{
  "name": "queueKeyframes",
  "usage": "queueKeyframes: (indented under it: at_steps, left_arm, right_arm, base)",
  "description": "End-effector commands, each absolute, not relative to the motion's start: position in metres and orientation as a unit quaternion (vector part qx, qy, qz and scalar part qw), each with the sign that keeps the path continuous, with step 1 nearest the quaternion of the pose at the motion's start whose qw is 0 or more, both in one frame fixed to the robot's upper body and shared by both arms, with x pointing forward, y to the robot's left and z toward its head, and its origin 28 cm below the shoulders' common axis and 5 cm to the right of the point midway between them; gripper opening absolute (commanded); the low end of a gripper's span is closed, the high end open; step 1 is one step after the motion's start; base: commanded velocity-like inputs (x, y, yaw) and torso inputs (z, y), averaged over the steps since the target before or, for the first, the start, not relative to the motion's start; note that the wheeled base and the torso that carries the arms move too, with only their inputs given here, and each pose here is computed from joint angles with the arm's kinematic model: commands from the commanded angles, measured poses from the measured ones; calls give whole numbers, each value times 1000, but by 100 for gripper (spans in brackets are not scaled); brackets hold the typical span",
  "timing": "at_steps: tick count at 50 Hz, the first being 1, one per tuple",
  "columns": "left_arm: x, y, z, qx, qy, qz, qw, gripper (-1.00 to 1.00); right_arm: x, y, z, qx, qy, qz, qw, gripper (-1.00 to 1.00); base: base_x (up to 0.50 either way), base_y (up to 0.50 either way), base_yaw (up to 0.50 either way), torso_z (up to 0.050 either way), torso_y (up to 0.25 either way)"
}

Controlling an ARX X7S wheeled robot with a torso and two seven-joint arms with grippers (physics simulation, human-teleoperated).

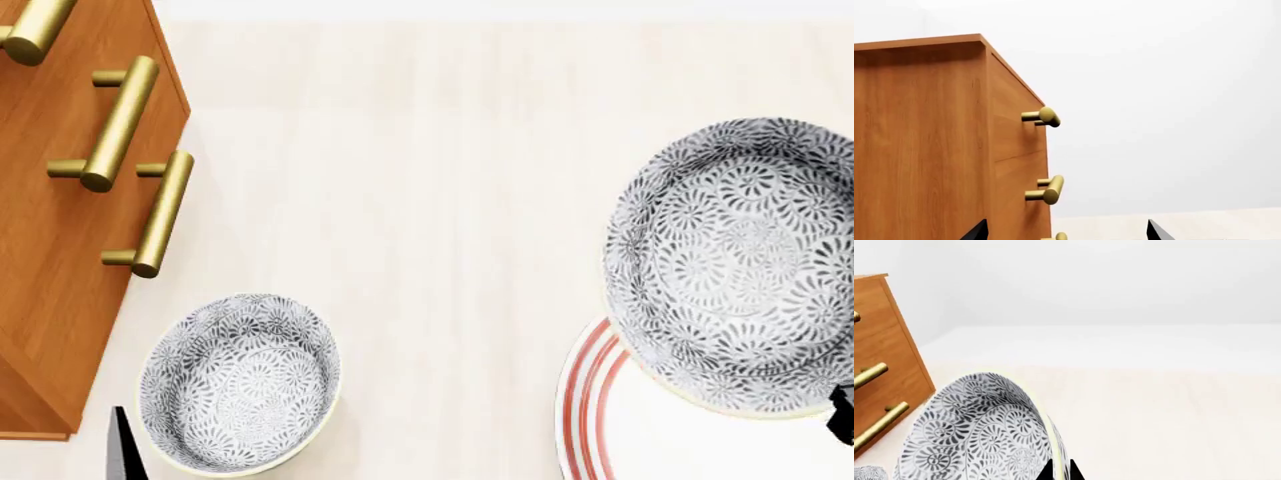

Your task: Pick up the bowl and put it in the front on the plate.

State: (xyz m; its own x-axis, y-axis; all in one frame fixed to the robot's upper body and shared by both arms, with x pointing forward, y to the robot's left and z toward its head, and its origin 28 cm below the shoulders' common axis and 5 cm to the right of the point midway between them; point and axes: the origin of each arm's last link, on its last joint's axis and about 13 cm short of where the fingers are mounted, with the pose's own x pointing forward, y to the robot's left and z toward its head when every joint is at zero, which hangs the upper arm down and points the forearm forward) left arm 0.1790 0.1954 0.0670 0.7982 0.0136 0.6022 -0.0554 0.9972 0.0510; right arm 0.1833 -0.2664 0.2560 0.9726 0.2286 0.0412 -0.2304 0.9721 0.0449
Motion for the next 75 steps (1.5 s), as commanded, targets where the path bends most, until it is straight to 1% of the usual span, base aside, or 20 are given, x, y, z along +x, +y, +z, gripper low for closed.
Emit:
queueKeyframes:
  at_steps: [1,7,11,15,19,23,30,38,61,75]
  left_arm:
    - [180,195,67,38,-319,15,947,100]
    - [179,195,67,38,-320,14,947,100]
    - [179,194,68,39,-320,13,947,100]
    - [179,195,67,39,-320,13,947,100]
    - [179,194,67,39,-319,11,947,100]
    - [179,194,67,40,-319,10,947,100]
    - [178,194,67,40,-318,8,947,100]
    - [178,193,67,41,-318,6,947,100]
    - [178,193,66,41,-316,3,948,100]
    - [179,193,66,41,-315,4,948,100]
  right_arm:
    - [176,-287,258,18,-24,115,993,-100]
    - [171,-291,256,15,-19,106,994,-100]
    - [168,-288,250,7,-8,122,993,-100]
    - [166,-288,240,5,6,138,990,-100]
    - [167,-291,222,-19,25,141,989,-100]
    - [165,-291,220,-37,23,159,986,-100]
    - [165,-295,218,-41,24,149,988,-100]
    - [163,-296,213,-35,32,148,988,-100]
    - [177,-292,196,-1,43,145,988,-100]
    - [180,-295,181,2,67,133,989,-100]
  base:
    - [0,0,0,0,0]
    - [0,0,0,0,0]
    - [0,0,0,0,0]
    - [0,0,0,0,0]
    - [0,0,0,0,0]
    - [0,0,0,0,3]
    - [0,0,0,0,0]
    - [0,0,0,0,0]
    - [0,0,0,0,0]
    - [0,0,0,0,0]
